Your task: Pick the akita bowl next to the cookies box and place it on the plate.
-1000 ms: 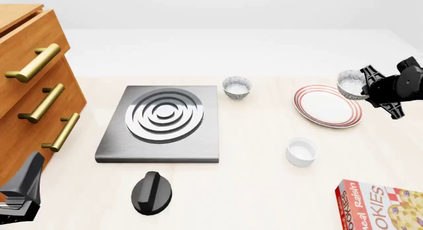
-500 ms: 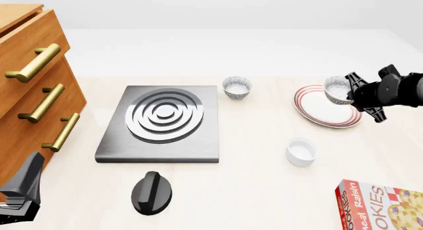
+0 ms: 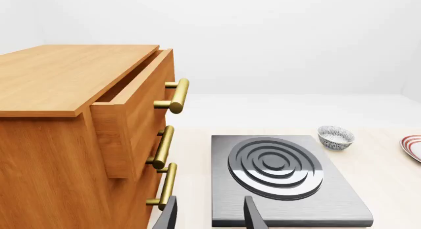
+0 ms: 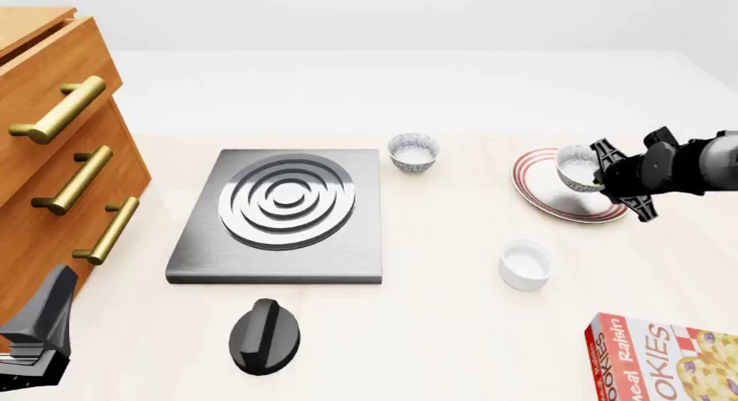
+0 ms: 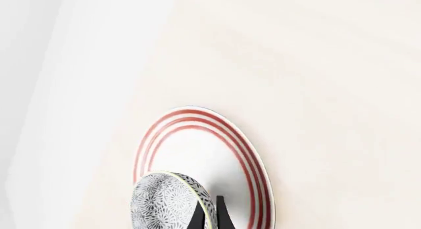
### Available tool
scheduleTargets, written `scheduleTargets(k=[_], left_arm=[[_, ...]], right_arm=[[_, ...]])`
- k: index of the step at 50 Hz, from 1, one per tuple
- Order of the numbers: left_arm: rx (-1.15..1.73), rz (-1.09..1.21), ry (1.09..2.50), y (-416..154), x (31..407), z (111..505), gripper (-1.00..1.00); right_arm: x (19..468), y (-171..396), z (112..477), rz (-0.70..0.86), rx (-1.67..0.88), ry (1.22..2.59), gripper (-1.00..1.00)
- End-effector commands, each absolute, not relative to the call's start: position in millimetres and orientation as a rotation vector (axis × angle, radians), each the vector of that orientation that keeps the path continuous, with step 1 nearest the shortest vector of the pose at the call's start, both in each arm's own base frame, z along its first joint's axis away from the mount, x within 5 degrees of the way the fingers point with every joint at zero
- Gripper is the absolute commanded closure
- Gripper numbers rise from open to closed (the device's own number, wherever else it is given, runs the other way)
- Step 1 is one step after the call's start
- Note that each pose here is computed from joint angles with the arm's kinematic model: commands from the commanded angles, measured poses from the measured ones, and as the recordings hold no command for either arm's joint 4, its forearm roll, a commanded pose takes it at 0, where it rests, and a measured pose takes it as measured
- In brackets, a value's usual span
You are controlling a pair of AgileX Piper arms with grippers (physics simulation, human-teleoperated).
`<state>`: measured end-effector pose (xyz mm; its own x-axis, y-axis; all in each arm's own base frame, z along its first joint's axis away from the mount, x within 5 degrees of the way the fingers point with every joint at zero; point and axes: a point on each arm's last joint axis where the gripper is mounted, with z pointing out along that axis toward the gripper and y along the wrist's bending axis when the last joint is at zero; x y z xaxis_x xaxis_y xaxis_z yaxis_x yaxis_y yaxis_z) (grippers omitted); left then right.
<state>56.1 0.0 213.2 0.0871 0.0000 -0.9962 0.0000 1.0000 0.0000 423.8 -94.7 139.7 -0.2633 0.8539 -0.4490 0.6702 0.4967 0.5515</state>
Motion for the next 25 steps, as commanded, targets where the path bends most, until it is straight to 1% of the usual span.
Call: scheduleTargets(k=[1, 25], left_arm=[[0.0, 0.0, 1.484, 0.0, 56.1, 213.2, -1.0], [0.0, 0.0, 1.484, 0.0, 56.1, 213.2, -1.0]], right_arm=[[434.4, -98.7, 130.0, 0.33, 1.267, 2.009, 1.0], [445.7, -101.2, 125.6, 0.325, 1.253, 2.015, 1.0]])
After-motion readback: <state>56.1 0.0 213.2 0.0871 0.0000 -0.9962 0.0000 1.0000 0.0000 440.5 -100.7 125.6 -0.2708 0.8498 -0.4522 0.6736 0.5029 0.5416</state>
